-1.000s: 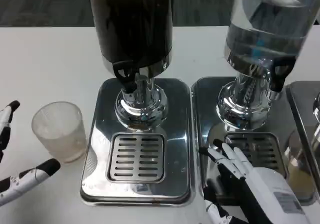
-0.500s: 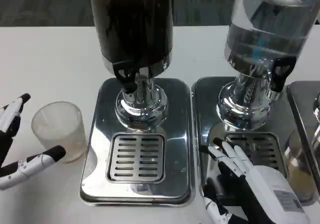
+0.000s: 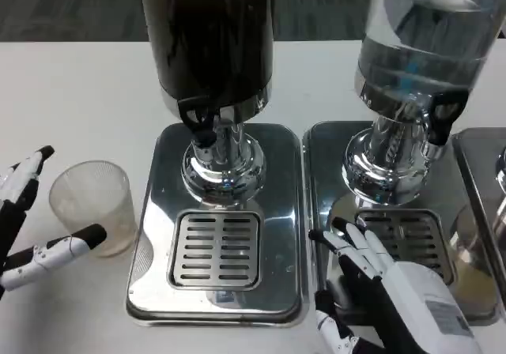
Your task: Grasp the cup under the faucet to collect the drink, then remove the cup.
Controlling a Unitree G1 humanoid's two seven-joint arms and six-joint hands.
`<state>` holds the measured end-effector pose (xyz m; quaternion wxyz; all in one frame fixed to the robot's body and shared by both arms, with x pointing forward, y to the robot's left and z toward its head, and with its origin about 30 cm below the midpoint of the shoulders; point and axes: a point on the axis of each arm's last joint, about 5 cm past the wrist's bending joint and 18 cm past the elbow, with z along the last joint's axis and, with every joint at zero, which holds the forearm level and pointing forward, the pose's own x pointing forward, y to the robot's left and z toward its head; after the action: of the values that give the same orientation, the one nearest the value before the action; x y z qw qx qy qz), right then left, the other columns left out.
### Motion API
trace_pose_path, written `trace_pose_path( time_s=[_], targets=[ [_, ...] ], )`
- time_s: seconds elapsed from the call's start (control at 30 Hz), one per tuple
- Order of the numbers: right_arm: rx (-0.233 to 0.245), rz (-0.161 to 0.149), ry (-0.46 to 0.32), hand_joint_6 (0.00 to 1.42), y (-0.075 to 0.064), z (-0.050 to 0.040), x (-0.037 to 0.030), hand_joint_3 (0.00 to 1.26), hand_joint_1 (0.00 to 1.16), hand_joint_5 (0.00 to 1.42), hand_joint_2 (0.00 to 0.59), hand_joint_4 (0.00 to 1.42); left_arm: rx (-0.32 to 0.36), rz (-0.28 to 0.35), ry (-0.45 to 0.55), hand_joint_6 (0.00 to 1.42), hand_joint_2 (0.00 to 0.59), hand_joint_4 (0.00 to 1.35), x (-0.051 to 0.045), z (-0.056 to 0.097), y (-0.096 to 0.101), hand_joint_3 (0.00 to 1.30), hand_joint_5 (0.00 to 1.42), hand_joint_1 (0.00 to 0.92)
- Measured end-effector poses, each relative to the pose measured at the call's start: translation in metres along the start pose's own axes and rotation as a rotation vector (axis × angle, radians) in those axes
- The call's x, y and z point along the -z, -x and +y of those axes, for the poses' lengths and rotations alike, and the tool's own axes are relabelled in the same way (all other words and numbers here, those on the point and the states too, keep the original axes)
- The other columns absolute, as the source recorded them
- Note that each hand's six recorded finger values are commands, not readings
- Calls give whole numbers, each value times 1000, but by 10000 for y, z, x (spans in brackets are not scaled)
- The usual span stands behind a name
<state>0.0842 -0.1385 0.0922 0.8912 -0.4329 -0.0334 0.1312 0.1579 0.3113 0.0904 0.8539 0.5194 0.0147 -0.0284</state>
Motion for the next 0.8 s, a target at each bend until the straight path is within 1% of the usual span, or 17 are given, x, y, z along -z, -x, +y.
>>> trace_pose_path(
  time_s=[0.13, 0.23, 0.37, 0.57, 0.7, 0.8],
  targets=[
    [0, -1, -6, 147, -3, 7, -8, 147, 527, 3, 559, 22, -4, 5, 4, 0, 4, 0, 52, -55, 11, 0, 0, 0],
    [-3, 2, -10, 147, -2, 15, -14, 147, 528, 4, 559, 22, -24, 14, 4, 0, 9, 0, 93, -56, 3, 0, 0, 0],
    [-4, 8, -11, 147, 1, 17, -12, 147, 529, 4, 559, 22, -18, 29, 3, 0, 11, 0, 137, -81, -3, 0, 0, 0],
    [-5, 10, -10, 147, 2, 17, -13, 148, 531, 4, 559, 22, -18, 34, -12, 1, 12, 0, 184, -89, -33, 0, 0, 0],
    [-4, 8, -11, 147, 1, 16, -17, 155, 532, 4, 559, 33, -17, 31, -14, 6, 16, 0, 197, -114, -61, 0, 17, 3],
    [-4, 7, -10, 155, 0, 14, -17, 163, 533, 4, 559, 34, -25, 30, -14, 20, 17, 0, 197, -116, -106, 0, 34, 41]
  ],
)
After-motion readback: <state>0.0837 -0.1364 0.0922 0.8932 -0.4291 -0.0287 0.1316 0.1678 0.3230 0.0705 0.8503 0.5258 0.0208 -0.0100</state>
